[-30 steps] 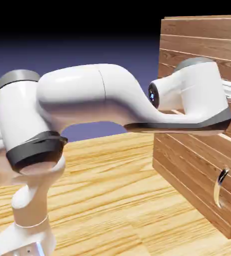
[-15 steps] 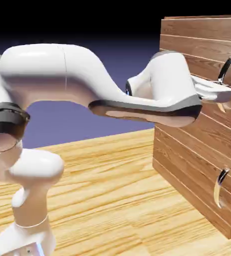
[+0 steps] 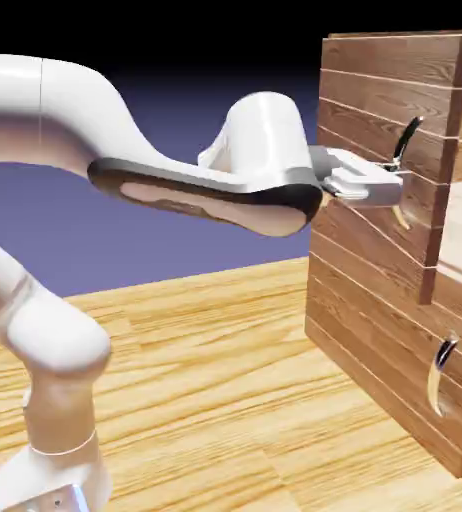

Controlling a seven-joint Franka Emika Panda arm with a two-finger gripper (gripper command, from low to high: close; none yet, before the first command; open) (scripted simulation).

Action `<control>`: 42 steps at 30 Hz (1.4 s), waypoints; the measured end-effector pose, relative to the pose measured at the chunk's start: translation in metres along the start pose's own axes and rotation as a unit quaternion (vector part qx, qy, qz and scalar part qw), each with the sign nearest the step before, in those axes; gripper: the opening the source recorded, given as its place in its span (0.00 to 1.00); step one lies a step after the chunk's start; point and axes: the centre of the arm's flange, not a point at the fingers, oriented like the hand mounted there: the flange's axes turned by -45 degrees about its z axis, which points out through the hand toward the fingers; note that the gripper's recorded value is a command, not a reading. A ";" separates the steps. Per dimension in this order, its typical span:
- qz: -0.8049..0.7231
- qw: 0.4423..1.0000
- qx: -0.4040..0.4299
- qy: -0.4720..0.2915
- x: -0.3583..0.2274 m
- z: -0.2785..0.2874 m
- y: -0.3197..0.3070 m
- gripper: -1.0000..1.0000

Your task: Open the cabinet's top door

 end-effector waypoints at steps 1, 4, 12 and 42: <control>0.000 1.000 0.006 0.000 0.000 -0.006 0.002 0.00; 0.000 1.000 0.027 0.000 0.000 -0.026 0.009 0.00; 0.000 0.996 0.087 0.000 0.000 -0.083 0.033 0.00; 0.001 0.965 0.263 0.000 0.000 -0.230 0.142 0.00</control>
